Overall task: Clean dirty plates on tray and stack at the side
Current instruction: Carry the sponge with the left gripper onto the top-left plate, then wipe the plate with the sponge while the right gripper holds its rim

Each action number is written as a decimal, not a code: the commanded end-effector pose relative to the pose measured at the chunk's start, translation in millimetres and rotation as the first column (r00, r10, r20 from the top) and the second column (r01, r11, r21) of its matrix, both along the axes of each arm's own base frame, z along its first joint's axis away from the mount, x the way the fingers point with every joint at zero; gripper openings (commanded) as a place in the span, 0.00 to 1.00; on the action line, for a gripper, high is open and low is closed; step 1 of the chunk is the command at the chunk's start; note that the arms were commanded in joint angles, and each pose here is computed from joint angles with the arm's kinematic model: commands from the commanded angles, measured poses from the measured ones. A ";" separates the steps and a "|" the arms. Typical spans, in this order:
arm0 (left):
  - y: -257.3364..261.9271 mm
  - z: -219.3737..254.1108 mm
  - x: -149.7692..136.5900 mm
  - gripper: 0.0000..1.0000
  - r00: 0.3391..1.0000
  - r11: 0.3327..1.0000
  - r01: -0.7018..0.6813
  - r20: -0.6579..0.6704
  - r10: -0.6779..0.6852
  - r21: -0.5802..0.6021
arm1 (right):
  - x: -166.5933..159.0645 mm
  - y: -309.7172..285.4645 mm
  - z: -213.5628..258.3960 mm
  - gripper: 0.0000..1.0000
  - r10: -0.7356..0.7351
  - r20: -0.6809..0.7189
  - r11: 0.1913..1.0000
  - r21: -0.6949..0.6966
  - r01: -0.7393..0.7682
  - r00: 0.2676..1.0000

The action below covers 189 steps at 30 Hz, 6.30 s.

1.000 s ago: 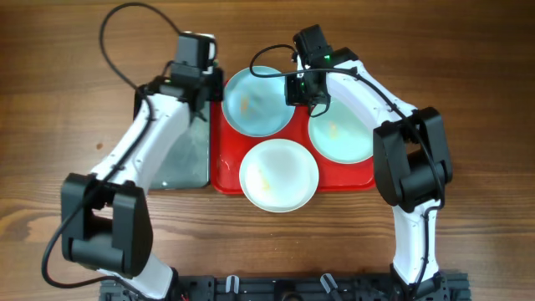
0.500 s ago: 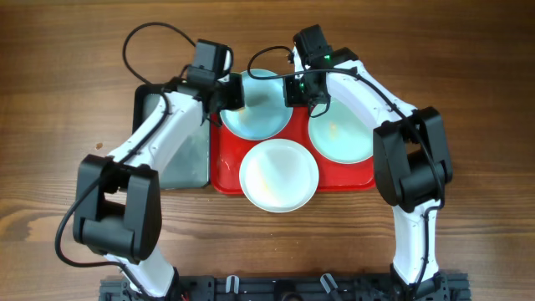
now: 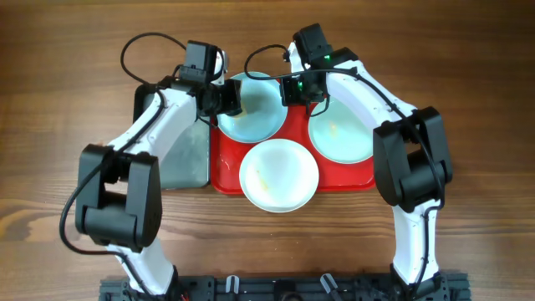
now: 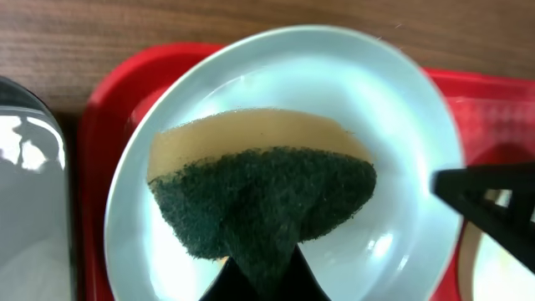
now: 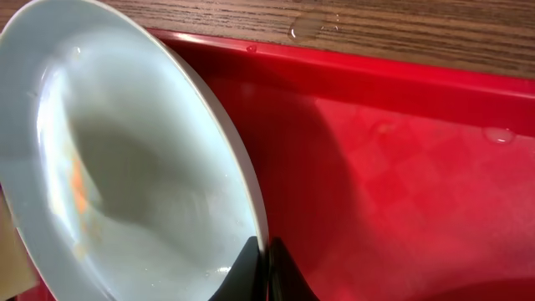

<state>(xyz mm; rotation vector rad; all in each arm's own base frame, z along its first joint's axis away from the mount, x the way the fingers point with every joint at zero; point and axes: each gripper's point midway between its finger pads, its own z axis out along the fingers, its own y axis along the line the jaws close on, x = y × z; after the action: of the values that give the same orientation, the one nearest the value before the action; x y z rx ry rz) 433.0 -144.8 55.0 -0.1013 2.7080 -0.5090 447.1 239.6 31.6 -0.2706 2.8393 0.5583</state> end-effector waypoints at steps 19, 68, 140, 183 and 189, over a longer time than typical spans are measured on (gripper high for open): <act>6.2 -37.7 -14.7 0.04 0.987 0.992 -0.101 -0.118 0.110 0.081 | -10.5 2.2 -40.9 0.04 0.020 -0.079 1.000 -0.014 -0.022 0.997; 2.0 -16.3 -0.9 0.04 0.999 0.972 -0.003 -0.045 0.014 0.233 | -11.9 5.2 -41.2 0.04 0.036 -0.075 0.999 -0.016 -0.037 0.997; -38.3 -72.7 -21.5 0.04 0.970 0.990 0.109 -0.228 -0.086 0.089 | -12.0 5.1 -41.3 0.04 0.044 -0.072 0.999 -0.017 -0.045 0.996; -26.3 -54.7 -14.4 0.04 0.990 0.947 0.092 -0.134 -0.053 0.308 | -17.5 2.7 -42.8 0.05 0.060 -0.089 0.998 -0.029 -0.063 0.994; 11.7 -53.9 0.8 0.04 0.993 0.940 0.005 -0.115 0.036 0.342 | -17.8 2.5 -42.9 0.04 0.059 -0.091 0.998 -0.029 -0.062 0.994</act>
<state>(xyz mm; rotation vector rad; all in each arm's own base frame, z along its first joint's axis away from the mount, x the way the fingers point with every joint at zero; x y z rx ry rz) 418.5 -178.9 7.5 0.0405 2.8878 -0.1932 437.6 241.9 6.8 -0.3077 2.8973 0.5678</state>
